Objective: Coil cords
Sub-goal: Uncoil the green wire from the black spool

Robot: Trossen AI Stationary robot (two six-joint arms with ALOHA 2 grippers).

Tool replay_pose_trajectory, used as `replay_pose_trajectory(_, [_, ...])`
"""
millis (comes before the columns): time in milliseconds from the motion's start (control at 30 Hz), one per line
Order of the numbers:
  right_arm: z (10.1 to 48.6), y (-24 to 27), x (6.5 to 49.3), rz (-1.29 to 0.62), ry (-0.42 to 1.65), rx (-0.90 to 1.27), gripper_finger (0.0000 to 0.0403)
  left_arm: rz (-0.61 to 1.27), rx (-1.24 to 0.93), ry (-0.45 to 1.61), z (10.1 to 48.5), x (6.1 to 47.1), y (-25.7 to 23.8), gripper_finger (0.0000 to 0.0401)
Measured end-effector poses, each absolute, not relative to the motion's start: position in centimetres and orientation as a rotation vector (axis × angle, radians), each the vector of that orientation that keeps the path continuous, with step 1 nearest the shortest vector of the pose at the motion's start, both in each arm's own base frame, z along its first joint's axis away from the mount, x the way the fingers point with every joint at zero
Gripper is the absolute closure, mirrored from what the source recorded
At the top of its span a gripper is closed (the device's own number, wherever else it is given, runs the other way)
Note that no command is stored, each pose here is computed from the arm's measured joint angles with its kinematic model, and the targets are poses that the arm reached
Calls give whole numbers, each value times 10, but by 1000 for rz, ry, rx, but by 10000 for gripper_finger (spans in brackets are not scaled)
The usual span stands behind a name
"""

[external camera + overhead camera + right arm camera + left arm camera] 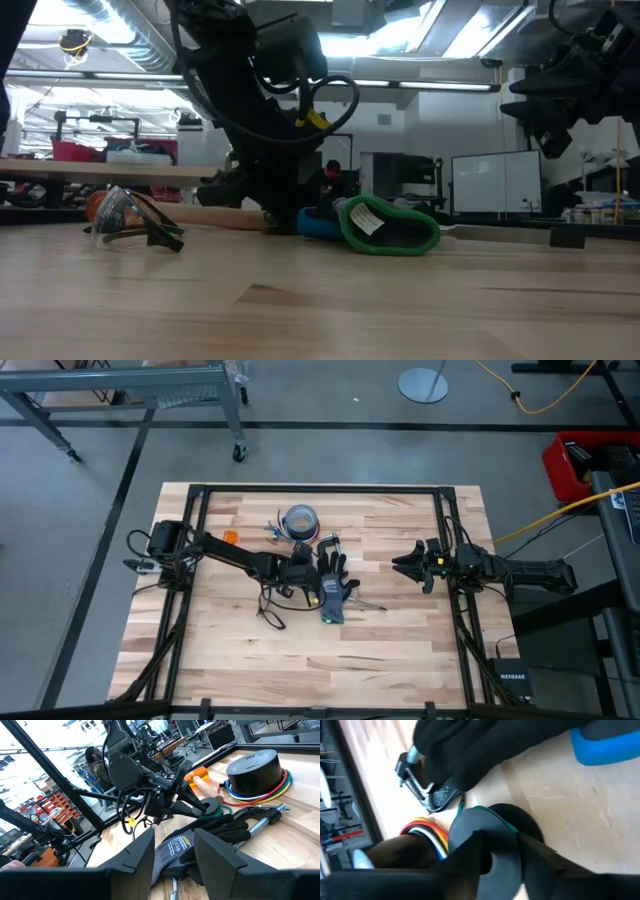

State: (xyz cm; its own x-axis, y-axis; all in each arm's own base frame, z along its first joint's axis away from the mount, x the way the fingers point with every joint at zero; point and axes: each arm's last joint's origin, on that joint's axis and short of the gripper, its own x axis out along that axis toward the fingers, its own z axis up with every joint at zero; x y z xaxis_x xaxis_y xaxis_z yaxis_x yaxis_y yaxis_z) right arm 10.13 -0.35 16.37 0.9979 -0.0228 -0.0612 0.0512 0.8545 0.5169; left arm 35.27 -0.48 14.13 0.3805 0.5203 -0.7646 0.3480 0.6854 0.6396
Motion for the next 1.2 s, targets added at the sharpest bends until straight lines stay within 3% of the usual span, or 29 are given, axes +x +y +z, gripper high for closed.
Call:
replay_pose_trajectory(100, [164,-4,101,-39,53,545,260,150,868,1206,144,354,-5,373])
replay_pose_trajectory(167, [164,-4,101,-39,53,546,260,160,870,1195,146,354,-5,387])
replay_pose_trajectory(433, [164,-4,101,-39,53,546,260,244,849,1131,177,346,-3,394])
replay_pose_trajectory(733, [164,-3,101,-39,52,545,260,441,519,852,246,324,-1,397])
replay_pose_trajectory(1000, [166,-4,101,-38,25,522,260,457,199,639,278,314,-2,397])
replay_pose_trajectory(1200, [180,-4,101,-6,-117,428,260,370,-6,502,285,323,-1,397])
